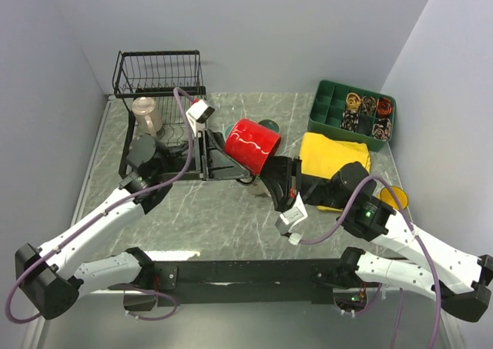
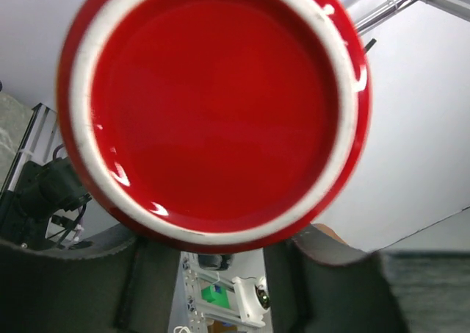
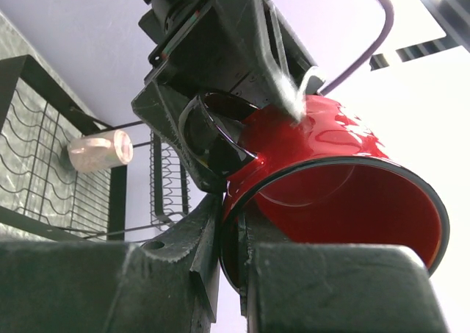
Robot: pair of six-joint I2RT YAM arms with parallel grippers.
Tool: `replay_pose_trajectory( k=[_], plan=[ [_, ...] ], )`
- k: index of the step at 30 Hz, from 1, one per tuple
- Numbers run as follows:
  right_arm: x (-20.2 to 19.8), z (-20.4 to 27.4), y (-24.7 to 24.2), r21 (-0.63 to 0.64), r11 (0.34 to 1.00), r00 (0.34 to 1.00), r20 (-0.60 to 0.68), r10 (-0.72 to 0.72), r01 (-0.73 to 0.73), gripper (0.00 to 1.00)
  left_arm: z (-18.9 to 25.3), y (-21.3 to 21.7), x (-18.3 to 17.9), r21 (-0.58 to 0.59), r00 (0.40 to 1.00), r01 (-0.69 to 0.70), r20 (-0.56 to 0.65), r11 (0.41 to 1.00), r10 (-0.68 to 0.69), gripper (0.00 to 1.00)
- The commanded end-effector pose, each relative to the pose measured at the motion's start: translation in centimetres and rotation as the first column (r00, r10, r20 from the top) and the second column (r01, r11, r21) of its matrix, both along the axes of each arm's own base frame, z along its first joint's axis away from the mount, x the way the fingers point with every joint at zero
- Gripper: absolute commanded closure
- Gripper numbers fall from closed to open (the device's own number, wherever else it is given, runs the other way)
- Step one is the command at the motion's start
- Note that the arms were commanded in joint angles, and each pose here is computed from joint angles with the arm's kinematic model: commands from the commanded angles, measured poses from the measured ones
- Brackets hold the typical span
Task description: Load the cups into the dish rack
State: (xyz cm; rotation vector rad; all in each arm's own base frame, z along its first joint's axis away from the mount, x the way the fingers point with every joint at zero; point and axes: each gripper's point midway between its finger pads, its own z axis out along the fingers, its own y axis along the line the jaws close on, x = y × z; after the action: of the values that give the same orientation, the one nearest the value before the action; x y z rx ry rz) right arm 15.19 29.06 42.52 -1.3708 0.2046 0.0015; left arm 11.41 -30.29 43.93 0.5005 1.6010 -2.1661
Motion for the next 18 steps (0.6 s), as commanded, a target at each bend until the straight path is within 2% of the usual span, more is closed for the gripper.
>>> replay_pose_trajectory(
  k=[1, 6, 7, 8, 9, 10, 11, 13, 14, 17, 18],
  plan=[
    [-1.6, 1.9, -0.6, 0.034, 0.999, 0.994, 0.106, 0.034, -0.038, 1.0, 2.1, 0.3, -0.6, -0.037, 0.995, 0.004, 0.098, 0.999, -0.001, 0.54],
    [-1.3, 1.3, -0.6, 0.014, 1.0, 0.994, 0.103, 0.022, -0.023, 1.0, 1.1, 0.0, 0.2, 0.003, 0.995, -0.036, 0.095, 0.999, 0.036, 0.73],
    [-1.3, 1.0, -0.5, 0.004, 1.0, 0.995, 0.094, 0.021, -0.022, 1.0, 1.0, 0.0, 0.1, 0.001, 0.995, -0.036, 0.098, 0.999, 0.036, 0.79],
    [-1.2, 1.0, -0.6, 0.003, 1.0, 0.996, 0.092, 0.015, -0.016, 1.0, 0.6, 0.1, 0.4, 0.002, 0.994, -0.042, 0.097, 0.999, 0.042, 0.92],
    [-1.1, 0.8, -0.7, -0.003, 1.0, 0.996, 0.089, 0.01, -0.009, 1.0, 0.7, 0.3, 0.4, -0.007, 0.995, -0.046, 0.087, 0.999, 0.046, 0.99],
    [-1.1, 0.6, -0.6, -0.007, 1.0, 0.997, 0.082, 0.011, -0.01, 0.98, 1.1, 0.6, 0.3, -0.034, 0.993, -0.05, 0.104, 0.998, 0.053, 0.99],
    [-1.1, 0.5, -0.7, -0.006, 1.0, 0.997, 0.075, 0.007, -0.007, 0.83, 0.6, 0.8, 0.5, -0.034, 0.994, -0.055, 0.09, 0.998, 0.058, 0.99],
    [-0.9, -0.1, -0.9, -0.022, 1.0, 0.998, 0.059, -0.002, 0.003, 0.68, 1.2, 1.7, 0.7, -0.078, 0.992, -0.077, 0.092, 0.994, 0.084, 0.99],
    [-1.0, -0.1, -1.0, -0.022, 1.0, 0.998, 0.057, -0.003, 0.004, 0.53, 0.6, 1.9, 1.0, -0.079, 0.993, -0.087, 0.076, 0.993, 0.093, 0.99],
    [-0.9, -0.8, -1.4, -0.037, 0.999, 0.999, 0.04, -0.018, 0.02, 0.38, 0.5, 3.4, 1.7, -0.113, 0.989, -0.135, 0.043, 0.984, 0.14, 0.99],
    [-0.9, -1.2, -1.5, -0.045, 0.999, 0.999, 0.031, -0.022, 0.023, 0.36, 0.6, 4.1, 2.2, -0.124, 0.984, -0.167, 0.043, 0.978, 0.173, 0.99]
  ],
)
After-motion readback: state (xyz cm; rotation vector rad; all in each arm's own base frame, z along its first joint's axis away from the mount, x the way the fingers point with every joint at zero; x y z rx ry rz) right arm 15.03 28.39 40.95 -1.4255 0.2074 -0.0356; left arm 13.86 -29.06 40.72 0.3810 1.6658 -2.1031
